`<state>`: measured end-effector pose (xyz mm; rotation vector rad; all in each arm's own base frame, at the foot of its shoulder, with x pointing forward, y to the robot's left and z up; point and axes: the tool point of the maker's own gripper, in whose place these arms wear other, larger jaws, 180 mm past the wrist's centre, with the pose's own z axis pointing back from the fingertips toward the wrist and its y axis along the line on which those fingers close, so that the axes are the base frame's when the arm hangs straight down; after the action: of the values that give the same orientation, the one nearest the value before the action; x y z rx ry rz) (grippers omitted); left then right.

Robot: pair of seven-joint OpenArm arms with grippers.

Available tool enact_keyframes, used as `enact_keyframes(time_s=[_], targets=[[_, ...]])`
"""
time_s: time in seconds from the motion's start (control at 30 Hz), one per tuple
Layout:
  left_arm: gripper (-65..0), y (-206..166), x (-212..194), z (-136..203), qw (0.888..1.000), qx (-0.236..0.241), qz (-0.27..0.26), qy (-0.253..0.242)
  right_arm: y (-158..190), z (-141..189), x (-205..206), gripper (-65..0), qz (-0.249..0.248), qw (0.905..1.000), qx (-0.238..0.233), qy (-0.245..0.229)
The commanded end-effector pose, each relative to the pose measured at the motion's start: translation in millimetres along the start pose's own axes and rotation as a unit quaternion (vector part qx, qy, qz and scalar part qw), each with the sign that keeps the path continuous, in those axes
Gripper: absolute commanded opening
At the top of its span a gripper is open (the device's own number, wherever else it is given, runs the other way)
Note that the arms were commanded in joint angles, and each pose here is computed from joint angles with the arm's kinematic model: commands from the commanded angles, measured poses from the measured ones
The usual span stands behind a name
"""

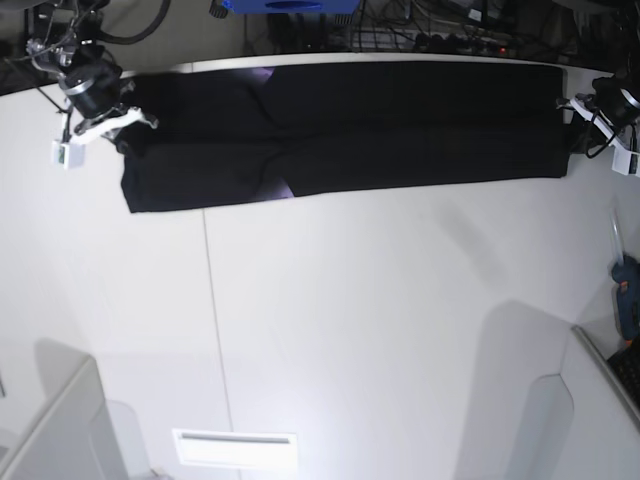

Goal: Fold the T-shirt properly
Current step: 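Lay the folded edge down and open both grippers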

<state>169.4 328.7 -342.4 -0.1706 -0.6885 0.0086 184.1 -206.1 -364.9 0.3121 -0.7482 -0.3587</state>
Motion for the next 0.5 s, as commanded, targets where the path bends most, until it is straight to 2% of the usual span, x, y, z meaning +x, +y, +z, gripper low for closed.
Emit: enact_keyframes(time_s=[0.0, 0.1, 0.27, 0.47], targets=[[-65.0, 1, 13, 4, 1.000, -0.001, -0.011, -0.018, 2, 4, 10, -65.0, 0.009, 0.9998, 0.005, -0.017], [-65.0, 2, 3, 5, 1.000, 0.004, -0.014, -0.004, -1, 8, 1, -65.0, 0.006, 1.0000, 0.000, -0.007], [-65.0, 9, -20, 2, 0.998, 0.041, -0.029, 0.024, -5, 9, -4, -65.0, 0.006, 1.0000, -0.006, 0.000], [-65.0, 4, -27, -1, 0.997, 0.030, -0.061, 0.036, -6, 8, -4, -65.0, 0.008, 0.9999, -0.007, 0.000]])
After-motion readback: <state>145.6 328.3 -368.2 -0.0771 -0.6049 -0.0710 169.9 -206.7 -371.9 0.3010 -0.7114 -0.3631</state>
